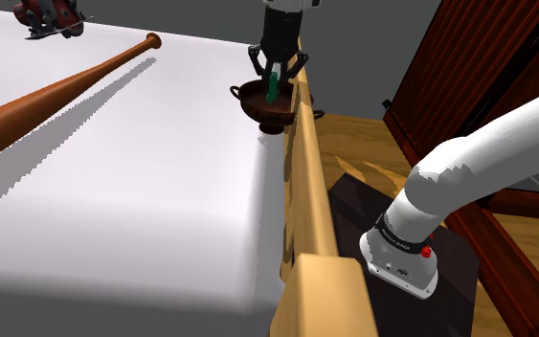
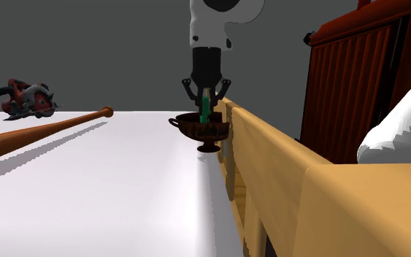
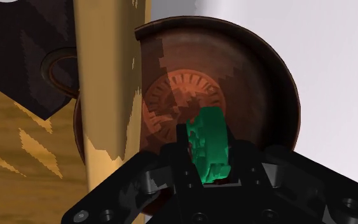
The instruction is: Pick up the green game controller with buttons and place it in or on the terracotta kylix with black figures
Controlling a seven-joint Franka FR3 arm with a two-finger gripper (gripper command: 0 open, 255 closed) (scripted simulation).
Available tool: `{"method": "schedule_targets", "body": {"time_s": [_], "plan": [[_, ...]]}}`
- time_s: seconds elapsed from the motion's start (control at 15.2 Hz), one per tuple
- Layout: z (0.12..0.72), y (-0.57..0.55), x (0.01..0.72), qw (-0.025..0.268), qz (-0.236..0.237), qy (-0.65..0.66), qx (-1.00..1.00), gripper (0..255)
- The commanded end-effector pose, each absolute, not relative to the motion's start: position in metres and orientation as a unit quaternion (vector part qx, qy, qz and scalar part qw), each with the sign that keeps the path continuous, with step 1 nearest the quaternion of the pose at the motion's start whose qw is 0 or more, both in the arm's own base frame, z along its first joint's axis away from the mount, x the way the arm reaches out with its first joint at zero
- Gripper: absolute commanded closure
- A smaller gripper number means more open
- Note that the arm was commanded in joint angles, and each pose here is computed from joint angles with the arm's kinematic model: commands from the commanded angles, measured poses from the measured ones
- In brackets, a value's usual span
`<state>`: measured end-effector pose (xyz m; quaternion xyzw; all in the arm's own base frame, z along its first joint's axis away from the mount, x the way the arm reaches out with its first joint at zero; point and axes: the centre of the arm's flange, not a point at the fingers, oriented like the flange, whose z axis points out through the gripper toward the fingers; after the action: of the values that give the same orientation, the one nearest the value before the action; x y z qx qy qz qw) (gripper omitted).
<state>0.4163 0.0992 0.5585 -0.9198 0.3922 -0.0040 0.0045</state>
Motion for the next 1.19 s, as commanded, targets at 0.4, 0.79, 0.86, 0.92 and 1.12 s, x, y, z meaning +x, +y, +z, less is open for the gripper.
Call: {"method": "schedule_targets", "body": {"time_s": [0.4, 0.79, 0.86, 0.92, 1.12], "plan": [[0.558, 0.099, 0.417, 0.005, -0.004, 0.392, -0.920, 0], [0.598, 0.099, 0.416, 0.005, -0.004, 0.392, -0.920, 0], [0.608, 0.099, 0.416, 0.005, -0.004, 0.392, -0.920, 0], [0.608, 0.099, 0.416, 0.005, -0.004, 0.392, -0.920, 0], [0.608, 0.099, 0.416, 0.005, -0.004, 0.392, -0.920, 0]]}}
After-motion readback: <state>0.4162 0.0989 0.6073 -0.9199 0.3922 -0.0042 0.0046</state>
